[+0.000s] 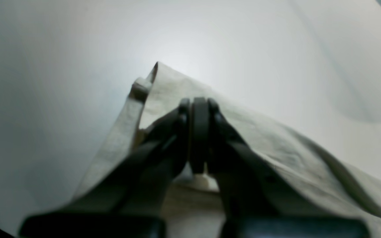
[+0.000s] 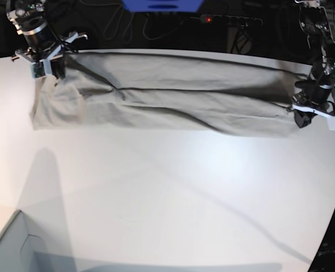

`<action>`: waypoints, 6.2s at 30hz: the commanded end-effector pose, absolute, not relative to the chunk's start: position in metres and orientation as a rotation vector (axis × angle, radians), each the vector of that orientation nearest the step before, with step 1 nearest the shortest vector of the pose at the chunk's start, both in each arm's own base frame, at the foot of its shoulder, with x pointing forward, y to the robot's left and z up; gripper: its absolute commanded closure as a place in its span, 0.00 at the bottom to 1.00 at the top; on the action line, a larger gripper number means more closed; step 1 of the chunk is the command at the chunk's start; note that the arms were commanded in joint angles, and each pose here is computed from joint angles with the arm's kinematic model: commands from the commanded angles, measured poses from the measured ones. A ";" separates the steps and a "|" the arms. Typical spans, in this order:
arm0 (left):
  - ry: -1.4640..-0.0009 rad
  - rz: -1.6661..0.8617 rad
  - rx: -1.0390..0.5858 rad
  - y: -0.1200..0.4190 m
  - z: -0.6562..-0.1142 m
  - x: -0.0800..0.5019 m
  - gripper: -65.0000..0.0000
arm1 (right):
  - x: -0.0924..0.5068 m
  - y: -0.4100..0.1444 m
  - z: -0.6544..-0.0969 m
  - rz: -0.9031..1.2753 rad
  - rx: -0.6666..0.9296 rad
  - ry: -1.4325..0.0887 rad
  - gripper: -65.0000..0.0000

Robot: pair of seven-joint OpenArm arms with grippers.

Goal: Layout the t-shirt on the table in an organized manner, then fold the t-shirt properly
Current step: 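Fold the shirt again with both grippers toward the collar edge, then release the strip end with the left gripper and move it inward, then grasp the strip end with the left gripper and fold it toward the middle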

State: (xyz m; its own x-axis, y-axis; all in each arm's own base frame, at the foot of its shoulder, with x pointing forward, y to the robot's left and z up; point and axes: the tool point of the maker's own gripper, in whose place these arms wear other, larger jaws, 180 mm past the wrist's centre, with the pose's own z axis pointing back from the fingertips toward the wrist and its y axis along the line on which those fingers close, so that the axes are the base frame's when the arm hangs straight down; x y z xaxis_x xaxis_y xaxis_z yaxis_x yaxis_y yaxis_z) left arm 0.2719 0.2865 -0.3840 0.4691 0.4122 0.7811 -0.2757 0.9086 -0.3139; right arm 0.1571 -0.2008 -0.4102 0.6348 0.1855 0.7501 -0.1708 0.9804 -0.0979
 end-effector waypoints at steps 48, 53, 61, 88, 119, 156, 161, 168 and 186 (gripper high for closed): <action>-0.905 0.475 -0.111 0.320 -0.418 0.222 0.32 | 0.173 -0.218 -0.445 0.182 0.023 -0.822 1.00; -0.938 0.535 -0.066 0.348 -0.411 0.225 0.28 | 0.173 -0.217 -0.445 0.183 0.024 -0.824 1.00; -0.852 0.557 -0.123 0.335 -0.448 0.237 0.28 | 0.173 -0.217 -0.446 0.182 0.025 -0.821 1.00; -1.093 0.437 -0.128 0.313 -0.361 0.273 1.00 | 0.196 -0.209 -0.442 0.192 0.043 -0.861 1.00; -0.843 -0.179 -0.579 -0.038 -0.402 0.250 1.00 | 0.189 -0.208 -0.448 0.183 0.053 -0.842 1.00; -0.863 -0.018 -0.294 0.112 -0.416 0.309 0.51 | 0.185 -0.211 -0.422 0.231 0.004 -0.877 0.59; -0.857 -0.006 -0.295 0.114 -0.419 0.312 0.51 | 0.172 -0.214 -0.426 0.229 -0.002 -0.849 0.36; -0.854 -0.006 -0.297 0.113 -0.420 0.309 0.51 | 0.181 -0.236 -0.423 0.160 -0.062 -0.822 0.33; -0.826 0.053 -0.359 0.121 -0.427 0.292 0.51 | 0.192 -0.255 -0.484 0.023 -0.012 -0.541 0.33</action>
State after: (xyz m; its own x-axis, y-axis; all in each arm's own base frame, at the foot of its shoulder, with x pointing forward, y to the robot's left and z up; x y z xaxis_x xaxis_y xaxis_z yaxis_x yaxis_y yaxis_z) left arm 0.2845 0.1162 -0.4361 0.7096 0.1860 0.6796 0.0861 0.9344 -0.3456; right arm 0.2052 -0.2522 -0.4770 0.8189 0.0018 0.5739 -0.0035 1.0000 0.0019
